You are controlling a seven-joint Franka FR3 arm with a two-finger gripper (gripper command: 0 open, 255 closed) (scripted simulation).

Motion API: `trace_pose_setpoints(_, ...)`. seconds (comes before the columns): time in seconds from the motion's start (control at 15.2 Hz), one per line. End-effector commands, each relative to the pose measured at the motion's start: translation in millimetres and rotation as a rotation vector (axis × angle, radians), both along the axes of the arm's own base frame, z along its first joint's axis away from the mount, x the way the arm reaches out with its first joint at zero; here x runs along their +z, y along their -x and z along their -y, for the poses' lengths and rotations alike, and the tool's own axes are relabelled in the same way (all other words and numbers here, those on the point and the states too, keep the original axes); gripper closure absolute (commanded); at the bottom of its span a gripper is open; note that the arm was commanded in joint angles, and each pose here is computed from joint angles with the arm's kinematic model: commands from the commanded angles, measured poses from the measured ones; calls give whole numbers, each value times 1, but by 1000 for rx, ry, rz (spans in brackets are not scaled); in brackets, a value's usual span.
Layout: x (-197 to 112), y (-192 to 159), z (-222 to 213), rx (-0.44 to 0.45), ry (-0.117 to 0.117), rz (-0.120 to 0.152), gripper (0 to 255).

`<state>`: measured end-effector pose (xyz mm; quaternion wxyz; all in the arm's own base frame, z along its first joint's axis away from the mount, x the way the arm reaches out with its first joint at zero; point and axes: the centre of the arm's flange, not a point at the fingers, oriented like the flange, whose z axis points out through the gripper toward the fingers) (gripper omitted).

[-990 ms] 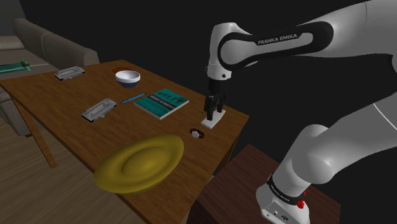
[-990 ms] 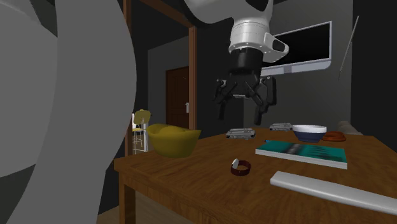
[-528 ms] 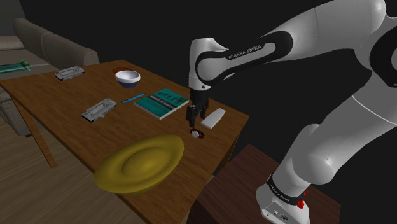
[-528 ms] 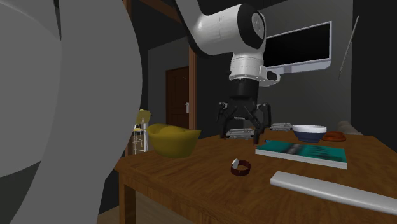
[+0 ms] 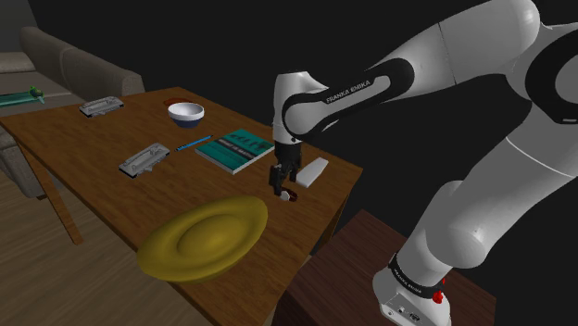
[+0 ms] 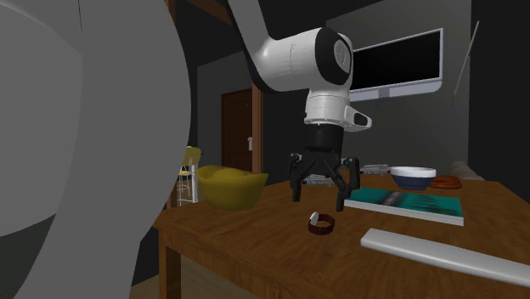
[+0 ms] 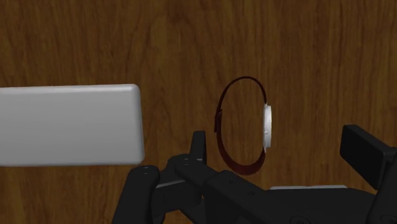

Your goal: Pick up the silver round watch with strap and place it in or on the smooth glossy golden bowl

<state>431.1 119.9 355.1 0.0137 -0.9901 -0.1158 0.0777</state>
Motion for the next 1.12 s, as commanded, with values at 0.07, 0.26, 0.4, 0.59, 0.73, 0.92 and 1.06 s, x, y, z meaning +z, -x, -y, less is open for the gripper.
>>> trace_pose_setpoints(0.07,-3,1,0,0,0,0,0)
trace_pose_setpoints(0.26,-3,1,0,0,0,0,0)
trace_pose_setpoints(0.4,-3,1,0,0,0,0,255)
trace_pose_setpoints(0.59,-3,1,0,0,0,0,255)
trace_pose_setpoints(0.73,-3,1,0,0,0,0,255)
trace_pose_setpoints(0.92,-3,1,0,0,0,0,255)
trace_pose_setpoints(1.06,3,1,0,0,0,0,255)
